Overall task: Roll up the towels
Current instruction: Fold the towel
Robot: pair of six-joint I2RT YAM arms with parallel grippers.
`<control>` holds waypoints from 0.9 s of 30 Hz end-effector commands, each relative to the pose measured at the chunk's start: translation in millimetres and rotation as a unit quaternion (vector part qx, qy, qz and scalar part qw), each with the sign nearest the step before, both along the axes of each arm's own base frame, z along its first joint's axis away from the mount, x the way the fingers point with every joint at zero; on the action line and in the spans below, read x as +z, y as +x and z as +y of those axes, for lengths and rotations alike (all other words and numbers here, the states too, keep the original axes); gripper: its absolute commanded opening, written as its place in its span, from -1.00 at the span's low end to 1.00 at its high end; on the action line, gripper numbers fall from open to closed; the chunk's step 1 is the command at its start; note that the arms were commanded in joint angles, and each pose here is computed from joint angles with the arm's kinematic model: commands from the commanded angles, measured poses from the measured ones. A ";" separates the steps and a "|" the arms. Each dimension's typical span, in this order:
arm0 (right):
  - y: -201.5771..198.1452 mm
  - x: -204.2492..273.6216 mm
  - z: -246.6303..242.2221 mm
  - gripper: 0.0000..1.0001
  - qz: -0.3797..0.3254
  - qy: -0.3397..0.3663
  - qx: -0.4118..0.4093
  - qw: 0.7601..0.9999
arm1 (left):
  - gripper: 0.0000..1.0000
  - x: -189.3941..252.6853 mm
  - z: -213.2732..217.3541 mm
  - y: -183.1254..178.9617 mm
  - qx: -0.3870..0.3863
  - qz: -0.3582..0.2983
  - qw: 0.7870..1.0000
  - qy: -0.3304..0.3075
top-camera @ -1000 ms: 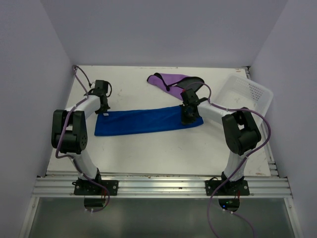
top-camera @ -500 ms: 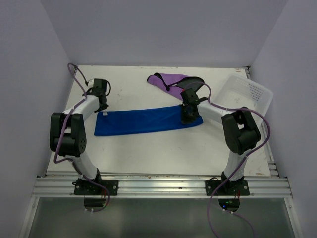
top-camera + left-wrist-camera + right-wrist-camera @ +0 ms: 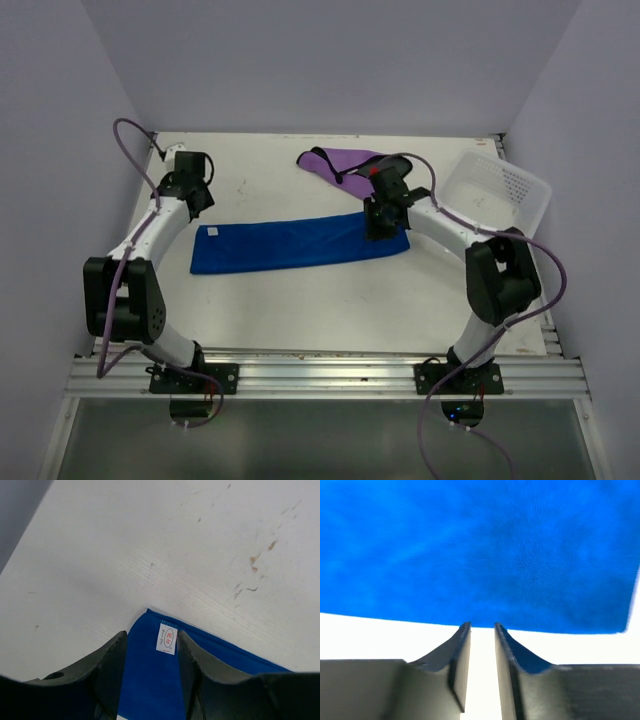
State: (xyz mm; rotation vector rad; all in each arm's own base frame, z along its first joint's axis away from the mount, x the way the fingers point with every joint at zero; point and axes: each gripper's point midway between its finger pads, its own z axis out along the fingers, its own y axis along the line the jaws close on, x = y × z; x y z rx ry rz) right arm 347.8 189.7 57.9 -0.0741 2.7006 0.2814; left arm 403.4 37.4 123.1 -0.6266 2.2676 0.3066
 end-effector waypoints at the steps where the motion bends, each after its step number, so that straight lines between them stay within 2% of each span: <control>1: 11.3 72.5 -2.3 -0.38 -0.080 0.028 -0.014 0.996 | -0.03 53.3 -10.1 -0.5 -0.025 -0.070 0.997 -0.018; 4: 8.8 87.1 -19.8 -0.28 -0.112 0.019 -0.052 0.992 | 0.01 74.6 -22.8 -5.9 -0.051 -0.108 0.992 -0.047; 6: 5.9 83.9 -42.2 -0.27 -0.128 -0.014 -0.097 0.987 | 0.04 75.9 -33.4 -11.8 -0.073 -0.115 0.988 -0.069; 7: 3.2 93.2 -50.0 -0.17 -0.145 -0.005 -0.134 0.980 | 0.07 84.9 -37.0 -14.3 -0.083 -0.132 0.985 -0.076; 8: -5.2 79.3 -64.2 -0.11 -0.145 -0.025 -0.159 0.976 | 0.09 79.1 -39.6 -19.7 -0.092 -0.128 0.984 -0.080; 11: -18.2 73.8 -78.3 -0.07 -0.170 -0.002 -0.216 0.961 | 0.25 75.6 -41.2 -33.3 -0.104 -0.129 0.983 -0.078; 15: -28.6 63.2 -96.2 0.17 -0.190 0.010 -0.289 0.938 | 0.37 70.8 -41.7 -49.9 -0.118 -0.122 0.983 -0.071; 20: -38.8 37.5 -105.3 0.22 -0.182 0.019 -0.341 0.922 | 0.41 73.7 -53.9 -65.7 -0.146 -0.157 0.973 -0.083; 22: -33.6 34.5 -102.5 0.23 -0.191 0.041 -0.358 0.913 | 0.43 77.5 -53.2 -68.2 -0.147 -0.170 0.972 -0.068; 24: -29.5 29.9 -100.6 0.23 -0.197 0.058 -0.373 0.905 | 0.44 65.1 -51.3 -73.4 -0.143 -0.157 0.976 -0.040; 27: -21.0 26.5 -99.6 0.25 -0.206 0.063 -0.386 0.897 | 0.47 59.1 -53.3 -76.4 -0.146 -0.144 0.978 -0.035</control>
